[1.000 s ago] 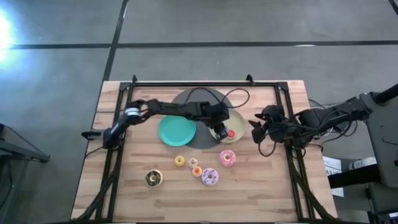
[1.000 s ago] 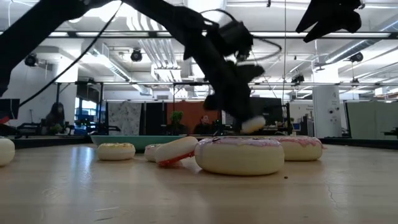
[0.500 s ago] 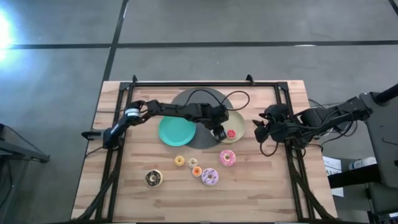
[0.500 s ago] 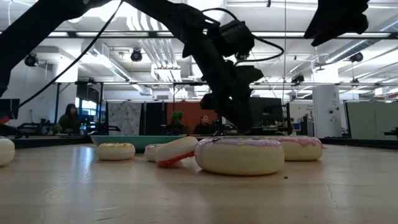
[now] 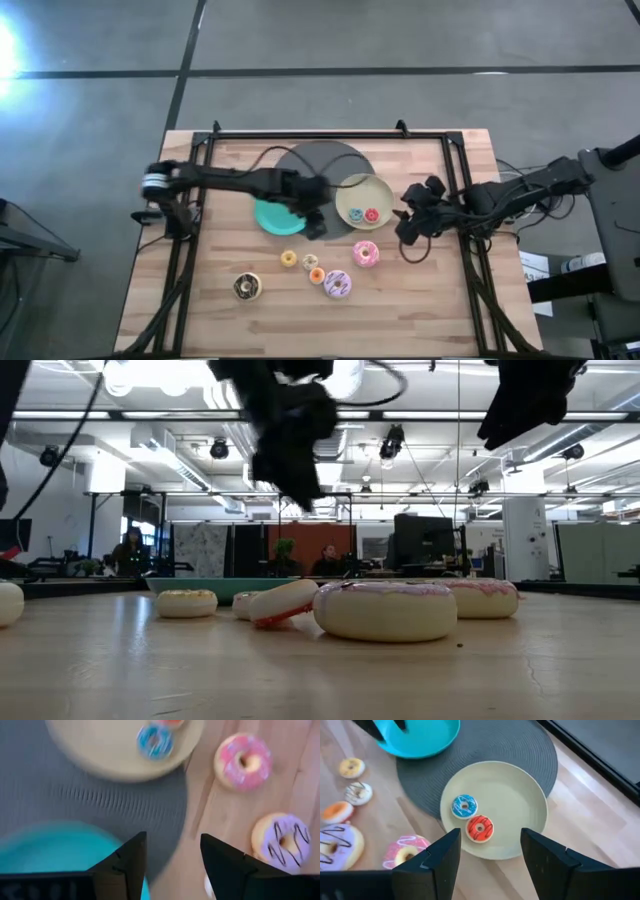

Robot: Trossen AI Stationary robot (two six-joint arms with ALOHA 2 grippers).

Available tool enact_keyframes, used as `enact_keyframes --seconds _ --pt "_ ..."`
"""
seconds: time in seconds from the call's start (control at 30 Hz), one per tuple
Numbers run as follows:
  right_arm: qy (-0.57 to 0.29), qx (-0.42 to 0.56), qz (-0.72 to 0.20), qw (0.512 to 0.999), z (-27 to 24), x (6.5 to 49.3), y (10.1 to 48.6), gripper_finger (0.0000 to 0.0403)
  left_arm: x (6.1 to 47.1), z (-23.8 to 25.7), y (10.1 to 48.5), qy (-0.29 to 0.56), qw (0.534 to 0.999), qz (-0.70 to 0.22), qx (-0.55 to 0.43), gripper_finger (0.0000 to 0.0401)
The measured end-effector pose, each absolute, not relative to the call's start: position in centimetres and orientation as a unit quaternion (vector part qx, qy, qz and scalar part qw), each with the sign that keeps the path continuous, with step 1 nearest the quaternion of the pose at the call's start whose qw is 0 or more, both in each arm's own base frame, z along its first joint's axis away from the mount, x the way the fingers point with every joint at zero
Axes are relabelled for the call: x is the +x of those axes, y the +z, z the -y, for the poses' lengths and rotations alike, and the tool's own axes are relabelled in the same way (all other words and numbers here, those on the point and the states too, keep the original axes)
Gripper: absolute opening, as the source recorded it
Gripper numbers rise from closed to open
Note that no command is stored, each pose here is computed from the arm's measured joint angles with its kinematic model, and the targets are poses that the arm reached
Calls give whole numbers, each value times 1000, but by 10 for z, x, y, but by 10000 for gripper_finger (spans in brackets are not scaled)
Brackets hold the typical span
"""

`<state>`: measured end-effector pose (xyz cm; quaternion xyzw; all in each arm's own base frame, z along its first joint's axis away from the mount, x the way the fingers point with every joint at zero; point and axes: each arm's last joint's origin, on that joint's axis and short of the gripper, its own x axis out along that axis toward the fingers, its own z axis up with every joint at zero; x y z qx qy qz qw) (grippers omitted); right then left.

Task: Pick & Place donuts
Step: Put the small yellow donut on the light gray plate

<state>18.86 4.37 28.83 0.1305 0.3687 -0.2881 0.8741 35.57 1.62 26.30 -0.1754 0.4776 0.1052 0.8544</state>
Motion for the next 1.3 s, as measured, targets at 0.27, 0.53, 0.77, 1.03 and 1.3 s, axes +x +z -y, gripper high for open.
enact_keyframes --seconds 0.27,0.53,0.77,1.03,1.3 --pt "-290 159 -336 882 -38 184 303 199 276 4 272 161 853 -405 -287 160" --pt "-257 211 -341 879 -31 180 309 198 237 20 257 135 836 -417 -331 160" --pt "-266 197 -373 867 -35 195 295 198 239 39 206 148 802 -445 -371 160" --pt "-264 196 -390 860 -37 200 290 198 250 58 171 172 766 -479 -392 160" --pt "-265 197 -389 860 -36 198 291 199 274 68 160 185 758 -496 -381 160"
